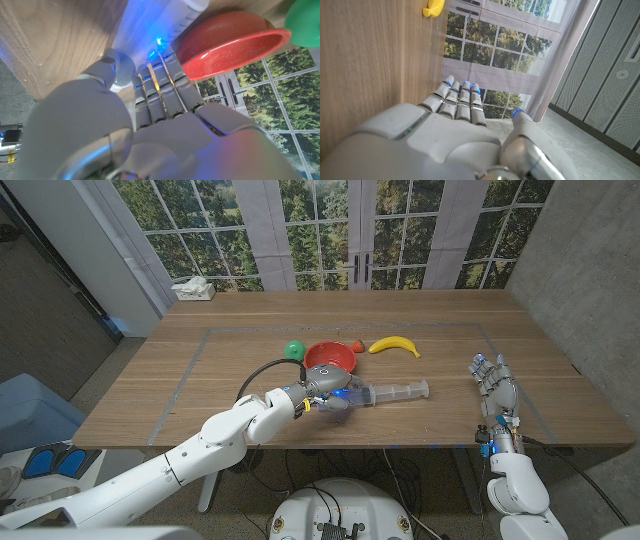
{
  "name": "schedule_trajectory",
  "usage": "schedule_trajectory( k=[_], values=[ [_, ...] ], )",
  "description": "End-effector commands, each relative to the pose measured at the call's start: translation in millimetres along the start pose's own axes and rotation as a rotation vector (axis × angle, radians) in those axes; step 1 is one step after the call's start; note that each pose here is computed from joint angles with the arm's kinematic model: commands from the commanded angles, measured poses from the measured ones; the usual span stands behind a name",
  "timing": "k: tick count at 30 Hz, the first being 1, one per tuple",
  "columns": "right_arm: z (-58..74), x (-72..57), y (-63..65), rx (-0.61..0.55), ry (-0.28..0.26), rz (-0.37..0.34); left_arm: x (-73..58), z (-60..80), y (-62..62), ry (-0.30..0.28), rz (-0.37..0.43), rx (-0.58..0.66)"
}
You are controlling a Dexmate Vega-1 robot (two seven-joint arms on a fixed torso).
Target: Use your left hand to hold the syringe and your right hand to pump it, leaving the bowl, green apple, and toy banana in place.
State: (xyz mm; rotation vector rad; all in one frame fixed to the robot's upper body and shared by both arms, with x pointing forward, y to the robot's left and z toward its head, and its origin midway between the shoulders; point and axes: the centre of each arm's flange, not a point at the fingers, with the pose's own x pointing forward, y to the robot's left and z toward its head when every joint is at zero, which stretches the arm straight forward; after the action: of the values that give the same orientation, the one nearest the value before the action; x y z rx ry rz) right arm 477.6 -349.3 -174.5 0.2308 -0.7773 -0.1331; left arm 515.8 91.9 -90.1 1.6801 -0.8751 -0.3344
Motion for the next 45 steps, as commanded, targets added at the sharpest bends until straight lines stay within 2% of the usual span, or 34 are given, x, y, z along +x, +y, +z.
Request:
schedule_trajectory(
  k=[1, 15, 21, 30, 45],
  values=[
    [2.5, -3.6, -0.7, -0.008, -0.008, -0.014, 0.2, -2.0, -7.7, -0.02, 0.041, -0.007],
    [5.3, -10.5, -4.4, -0.005, -0.021, -0.029, -2.0, 2.4, 1.7, -0.088, 0.172, -0.085],
    [5.7, -12.5, -5.5, -0.007, -0.025, -0.027, -2.3, 6.5, 9.2, -0.123, 0.205, -0.099],
    [6.3, -13.1, -6.6, -0.004, -0.033, -0.025, -4.1, 7.8, 22.5, -0.158, 0.295, -0.128],
    [8.6, -10.3, -10.0, 0.003, -0.051, -0.043, -1.3, 9.4, 33.9, -0.19, 0.352, -0.151]
  ],
)
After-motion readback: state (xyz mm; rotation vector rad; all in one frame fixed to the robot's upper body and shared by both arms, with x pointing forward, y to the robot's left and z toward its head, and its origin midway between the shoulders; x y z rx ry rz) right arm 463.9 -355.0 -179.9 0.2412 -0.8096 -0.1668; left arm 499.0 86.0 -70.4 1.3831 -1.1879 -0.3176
